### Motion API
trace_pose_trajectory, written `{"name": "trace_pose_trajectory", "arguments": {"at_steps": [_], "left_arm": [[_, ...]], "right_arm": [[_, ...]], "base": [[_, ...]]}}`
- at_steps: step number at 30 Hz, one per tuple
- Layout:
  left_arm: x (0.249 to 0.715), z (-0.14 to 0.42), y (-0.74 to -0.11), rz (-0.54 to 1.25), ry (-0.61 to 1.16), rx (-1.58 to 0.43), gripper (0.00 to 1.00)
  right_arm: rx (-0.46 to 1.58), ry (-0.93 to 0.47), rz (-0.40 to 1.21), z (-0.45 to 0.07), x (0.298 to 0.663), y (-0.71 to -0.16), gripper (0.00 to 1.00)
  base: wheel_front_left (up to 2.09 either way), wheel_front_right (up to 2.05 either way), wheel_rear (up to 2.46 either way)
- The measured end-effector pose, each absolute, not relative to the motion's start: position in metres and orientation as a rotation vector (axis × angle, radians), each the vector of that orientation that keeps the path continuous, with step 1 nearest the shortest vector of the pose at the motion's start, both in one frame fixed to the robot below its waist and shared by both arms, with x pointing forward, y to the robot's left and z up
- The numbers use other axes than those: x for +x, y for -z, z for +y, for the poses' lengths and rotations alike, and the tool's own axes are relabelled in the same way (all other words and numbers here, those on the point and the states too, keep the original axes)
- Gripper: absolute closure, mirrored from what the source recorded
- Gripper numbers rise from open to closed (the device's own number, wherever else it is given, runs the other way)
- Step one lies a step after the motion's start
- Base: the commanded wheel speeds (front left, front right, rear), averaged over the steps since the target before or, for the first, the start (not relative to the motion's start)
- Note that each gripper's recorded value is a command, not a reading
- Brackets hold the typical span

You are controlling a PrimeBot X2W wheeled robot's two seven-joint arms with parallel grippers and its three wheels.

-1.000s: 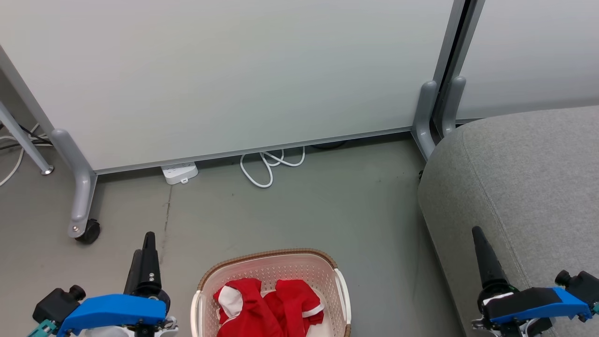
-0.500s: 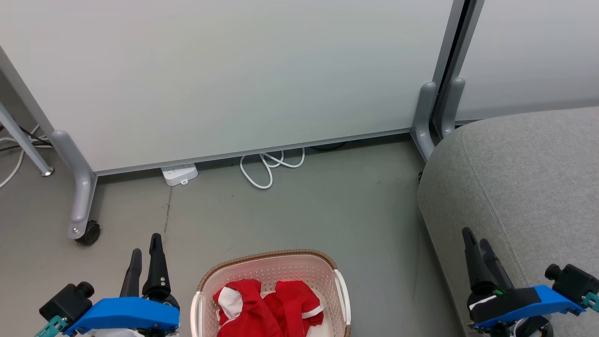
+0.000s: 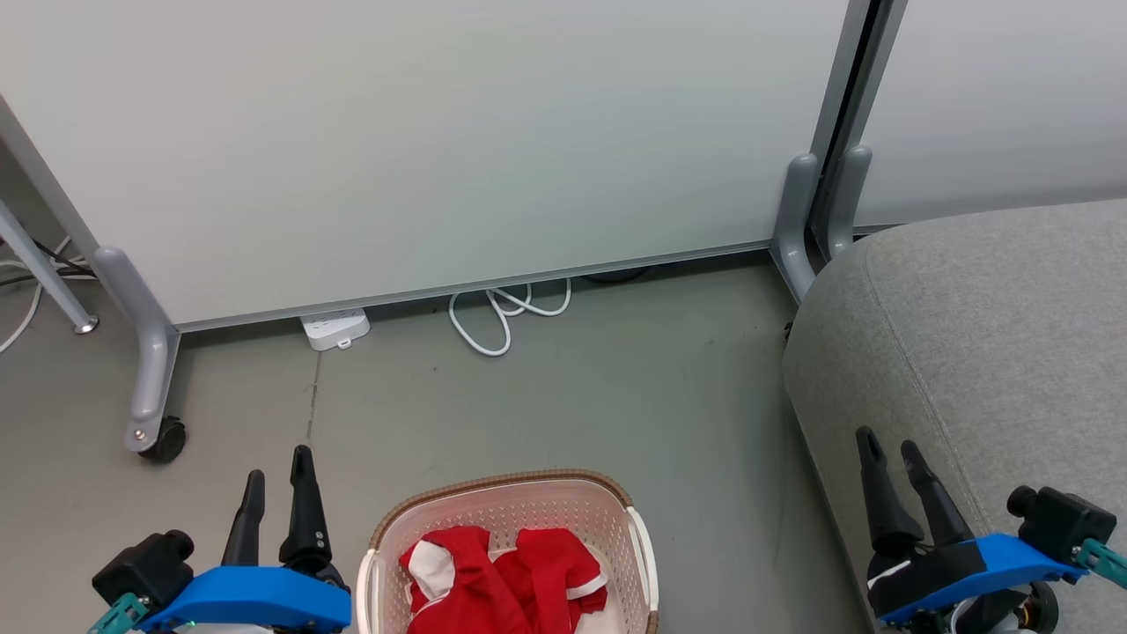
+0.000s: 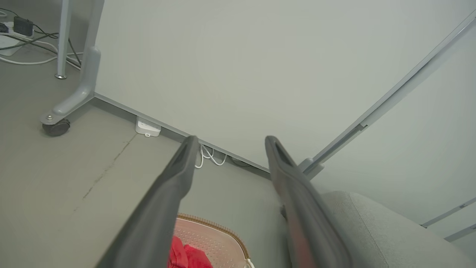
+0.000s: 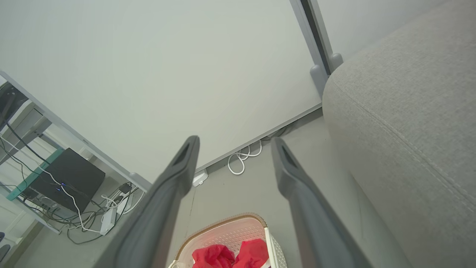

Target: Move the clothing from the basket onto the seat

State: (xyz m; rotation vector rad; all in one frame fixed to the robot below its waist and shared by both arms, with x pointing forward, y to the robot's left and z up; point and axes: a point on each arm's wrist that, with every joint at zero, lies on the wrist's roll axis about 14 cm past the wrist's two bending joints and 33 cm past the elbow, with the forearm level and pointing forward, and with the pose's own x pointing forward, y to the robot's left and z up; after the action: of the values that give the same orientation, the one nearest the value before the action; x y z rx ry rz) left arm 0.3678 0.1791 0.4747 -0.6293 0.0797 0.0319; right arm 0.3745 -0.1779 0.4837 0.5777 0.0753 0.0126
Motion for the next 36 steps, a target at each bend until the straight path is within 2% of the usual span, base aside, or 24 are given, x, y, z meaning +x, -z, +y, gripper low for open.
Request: {"name": "trace_pose_trajectory", "arguments": {"at_steps": [36], "left_arm": [[0.3660, 0.1729, -0.4692, 0.063, 0.013, -0.342, 0.00]], "right_arm": [[0.217, -0.051, 0.046, -0.1774, 0.3739, -0.4895, 0.00]], "base": [[0.00, 0.00, 0.00]]}}
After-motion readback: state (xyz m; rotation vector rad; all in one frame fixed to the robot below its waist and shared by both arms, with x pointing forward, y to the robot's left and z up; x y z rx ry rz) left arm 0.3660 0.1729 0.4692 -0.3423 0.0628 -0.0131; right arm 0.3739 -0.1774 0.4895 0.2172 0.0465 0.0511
